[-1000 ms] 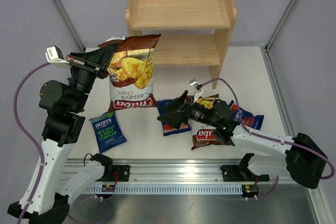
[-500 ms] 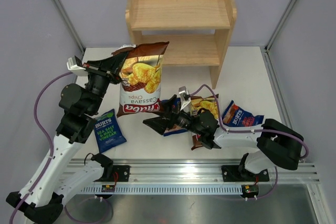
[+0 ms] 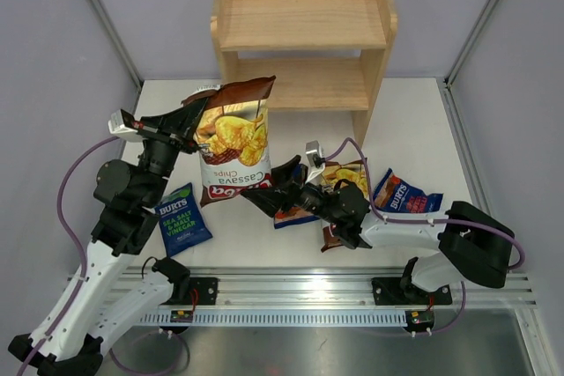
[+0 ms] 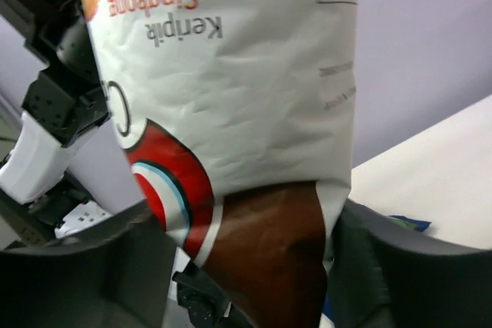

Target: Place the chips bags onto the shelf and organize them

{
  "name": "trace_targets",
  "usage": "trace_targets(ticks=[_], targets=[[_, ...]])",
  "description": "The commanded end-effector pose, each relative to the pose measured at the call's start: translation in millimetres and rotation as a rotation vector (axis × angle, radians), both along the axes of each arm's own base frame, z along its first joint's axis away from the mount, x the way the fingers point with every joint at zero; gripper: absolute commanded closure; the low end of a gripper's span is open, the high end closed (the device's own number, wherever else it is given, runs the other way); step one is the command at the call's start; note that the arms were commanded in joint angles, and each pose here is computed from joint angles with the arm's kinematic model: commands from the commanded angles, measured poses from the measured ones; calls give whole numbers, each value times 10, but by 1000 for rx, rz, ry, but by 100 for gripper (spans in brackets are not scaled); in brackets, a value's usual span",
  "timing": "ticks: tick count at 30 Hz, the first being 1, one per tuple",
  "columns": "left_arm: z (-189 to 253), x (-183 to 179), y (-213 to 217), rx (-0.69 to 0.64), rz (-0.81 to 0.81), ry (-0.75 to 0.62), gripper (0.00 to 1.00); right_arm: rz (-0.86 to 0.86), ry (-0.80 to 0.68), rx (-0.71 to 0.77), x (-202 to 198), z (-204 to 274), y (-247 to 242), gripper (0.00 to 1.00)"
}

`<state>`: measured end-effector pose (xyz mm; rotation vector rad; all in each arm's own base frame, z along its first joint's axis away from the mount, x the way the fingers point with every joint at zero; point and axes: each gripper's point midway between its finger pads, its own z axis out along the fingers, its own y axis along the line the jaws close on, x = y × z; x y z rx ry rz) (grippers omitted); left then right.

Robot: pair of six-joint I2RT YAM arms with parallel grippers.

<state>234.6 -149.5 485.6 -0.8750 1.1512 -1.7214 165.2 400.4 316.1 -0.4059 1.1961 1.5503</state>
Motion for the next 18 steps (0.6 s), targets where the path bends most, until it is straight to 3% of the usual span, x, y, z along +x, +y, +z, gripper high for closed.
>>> trace_targets(ticks=[1, 5, 8, 12, 14, 15, 18], targets=[[48, -35, 24, -39, -4, -29, 100, 41, -210, 280, -298, 937, -300, 36], [-122, 54, 13, 41, 34, 6, 100, 62, -209, 245, -372, 868, -346, 59], [-106, 107, 79, 171, 109, -19, 84, 78, -199, 156, -418, 763, -352, 73], [-160, 299, 123, 296, 142, -62, 73, 115, -178, 54, -522, 640, -390, 86], [-154, 298, 3, 322, 68, -120, 68, 114, -148, 1, -534, 581, -433, 87], [-205, 392, 2, 351, 67, -120, 64, 109, -158, -1, -562, 628, -494, 88], [-196, 413, -90, 429, 25, -171, 40, 82, -114, -52, -545, 546, -583, 91]])
